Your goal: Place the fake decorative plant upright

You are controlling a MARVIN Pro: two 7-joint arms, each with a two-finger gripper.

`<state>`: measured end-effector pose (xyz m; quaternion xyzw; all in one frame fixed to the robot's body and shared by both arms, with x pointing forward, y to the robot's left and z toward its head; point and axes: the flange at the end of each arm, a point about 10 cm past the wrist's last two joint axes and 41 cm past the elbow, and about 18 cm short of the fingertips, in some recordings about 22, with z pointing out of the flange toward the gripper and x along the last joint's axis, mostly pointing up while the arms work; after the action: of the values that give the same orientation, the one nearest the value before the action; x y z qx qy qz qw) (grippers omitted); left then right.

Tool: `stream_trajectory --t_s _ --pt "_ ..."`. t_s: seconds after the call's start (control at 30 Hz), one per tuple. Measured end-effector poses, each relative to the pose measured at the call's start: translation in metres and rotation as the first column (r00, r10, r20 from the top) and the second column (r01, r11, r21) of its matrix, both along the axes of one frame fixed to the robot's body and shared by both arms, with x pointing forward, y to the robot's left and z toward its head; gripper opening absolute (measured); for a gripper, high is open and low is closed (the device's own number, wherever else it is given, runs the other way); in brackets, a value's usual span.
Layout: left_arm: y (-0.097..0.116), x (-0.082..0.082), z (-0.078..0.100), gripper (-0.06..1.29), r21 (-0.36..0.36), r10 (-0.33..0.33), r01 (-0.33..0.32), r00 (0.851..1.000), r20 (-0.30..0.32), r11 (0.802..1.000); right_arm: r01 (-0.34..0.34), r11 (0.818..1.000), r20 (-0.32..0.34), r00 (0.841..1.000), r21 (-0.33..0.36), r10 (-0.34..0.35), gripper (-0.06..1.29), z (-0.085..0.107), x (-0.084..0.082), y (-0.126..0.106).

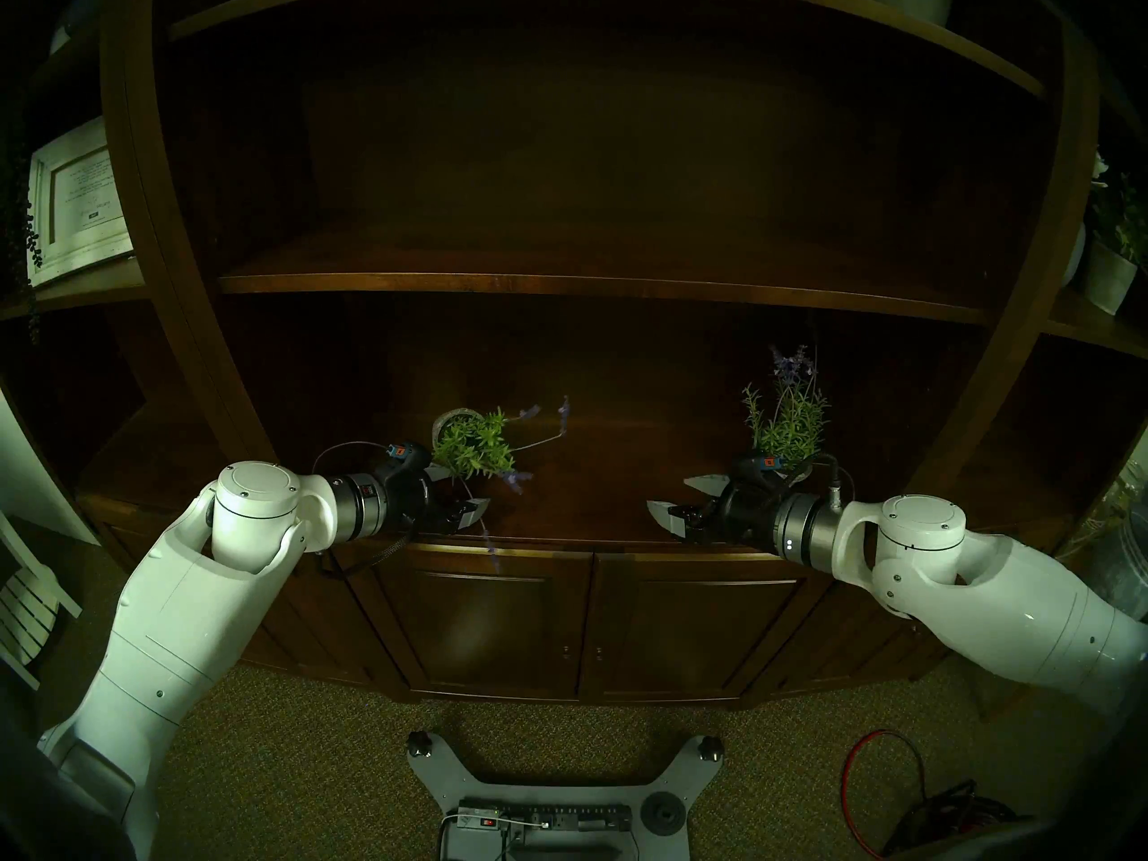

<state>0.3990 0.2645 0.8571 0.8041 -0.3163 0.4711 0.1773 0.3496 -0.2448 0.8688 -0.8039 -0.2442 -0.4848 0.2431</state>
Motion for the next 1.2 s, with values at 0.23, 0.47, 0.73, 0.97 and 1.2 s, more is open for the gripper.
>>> stream_trajectory --t_s 0.23,0.47,0.73,0.97,1.2 --pt "-0.024 0.007 0.008 1.21 -0.031 -0.047 0.047 0.999 -0.004 0.998 0.000 1.000 0.000 1.000 0.000 0.000 1.21 0.000 0.000 0.000" --pt "-0.036 0.012 0.019 1.21 -0.060 -0.077 0.077 0.997 0.000 0.995 0.000 1.000 0.000 1.000 0.000 0.000 1.21 0.000 0.000 0.000" --pt "-0.027 0.018 0.036 1.21 -0.071 -0.063 0.064 0.998 0.015 0.995 0.000 1.000 0.000 1.000 0.000 0.000 1.21 0.000 0.000 0.000" --pt "-0.014 0.020 0.042 1.21 -0.060 -0.051 0.052 0.998 0.023 0.997 0.000 1.000 0.000 1.000 0.000 0.000 1.21 0.000 0.000 0.000" --pt "-0.010 0.019 0.040 1.21 -0.049 -0.049 0.050 0.999 0.019 0.998 0.001 1.000 0.000 1.000 0.000 -0.001 1.21 0.000 0.000 0.000"
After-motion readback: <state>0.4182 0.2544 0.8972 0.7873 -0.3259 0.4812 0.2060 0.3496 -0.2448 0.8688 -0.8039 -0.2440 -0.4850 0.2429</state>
